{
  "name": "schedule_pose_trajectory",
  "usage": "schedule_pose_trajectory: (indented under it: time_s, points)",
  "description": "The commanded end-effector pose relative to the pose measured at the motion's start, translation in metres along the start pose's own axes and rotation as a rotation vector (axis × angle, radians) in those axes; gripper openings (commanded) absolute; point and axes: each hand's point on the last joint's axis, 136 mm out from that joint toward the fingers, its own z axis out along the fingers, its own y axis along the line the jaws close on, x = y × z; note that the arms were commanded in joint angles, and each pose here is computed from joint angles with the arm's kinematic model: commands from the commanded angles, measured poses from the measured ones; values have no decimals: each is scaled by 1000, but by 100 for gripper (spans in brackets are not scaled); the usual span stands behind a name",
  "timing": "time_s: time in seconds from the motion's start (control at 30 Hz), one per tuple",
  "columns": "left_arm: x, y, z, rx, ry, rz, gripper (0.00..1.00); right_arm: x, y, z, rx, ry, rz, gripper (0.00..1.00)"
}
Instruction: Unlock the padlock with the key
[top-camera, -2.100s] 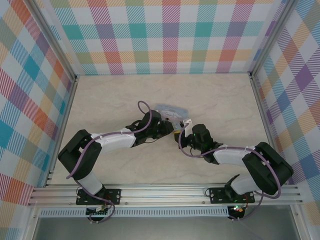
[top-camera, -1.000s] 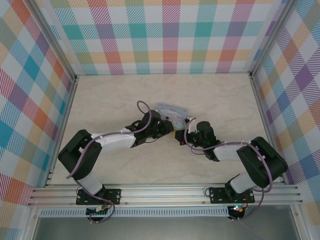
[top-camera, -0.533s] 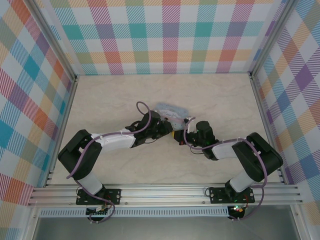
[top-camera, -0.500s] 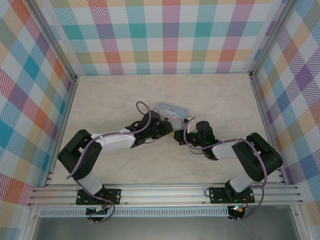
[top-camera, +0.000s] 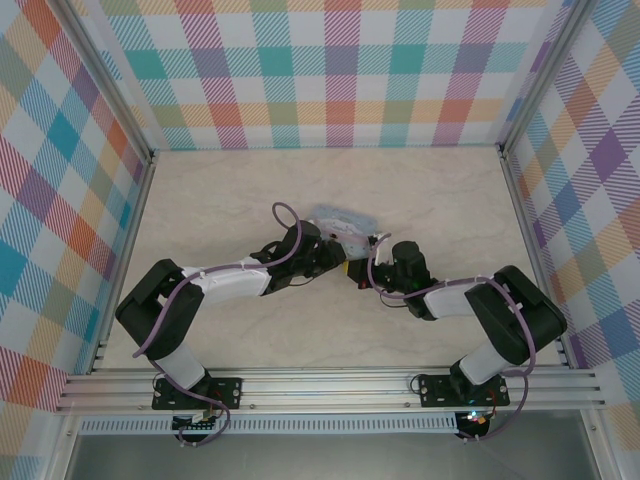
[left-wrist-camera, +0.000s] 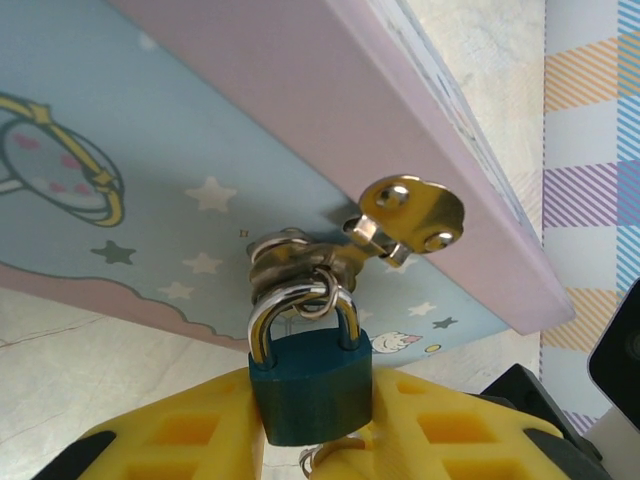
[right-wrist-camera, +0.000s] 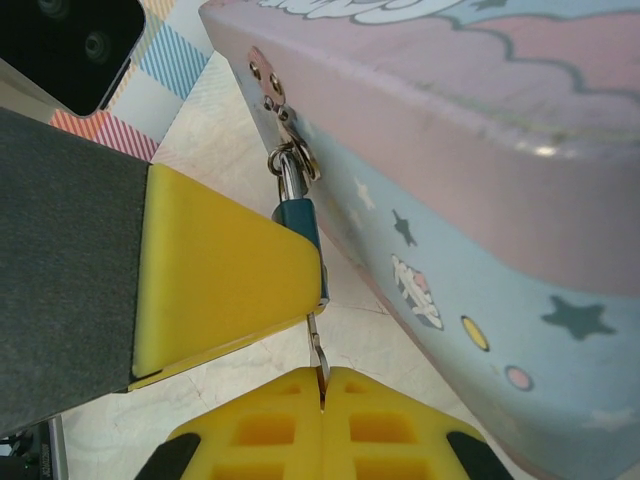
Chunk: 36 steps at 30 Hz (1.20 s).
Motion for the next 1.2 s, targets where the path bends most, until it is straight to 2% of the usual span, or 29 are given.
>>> schedule_pose_trajectory:
  time_s: [0.0, 0.43, 1.17]
  points:
    - [15, -8, 1, 36, 67, 11, 31, -41, 36, -2, -104, -125, -98, 0]
    - [19, 0, 6, 19, 75, 1, 31, -67, 52, -3, -134, -209, -140, 0]
    - [27, 12, 20, 1, 104, -21, 30, -84, 55, -6, -127, -271, -138, 0]
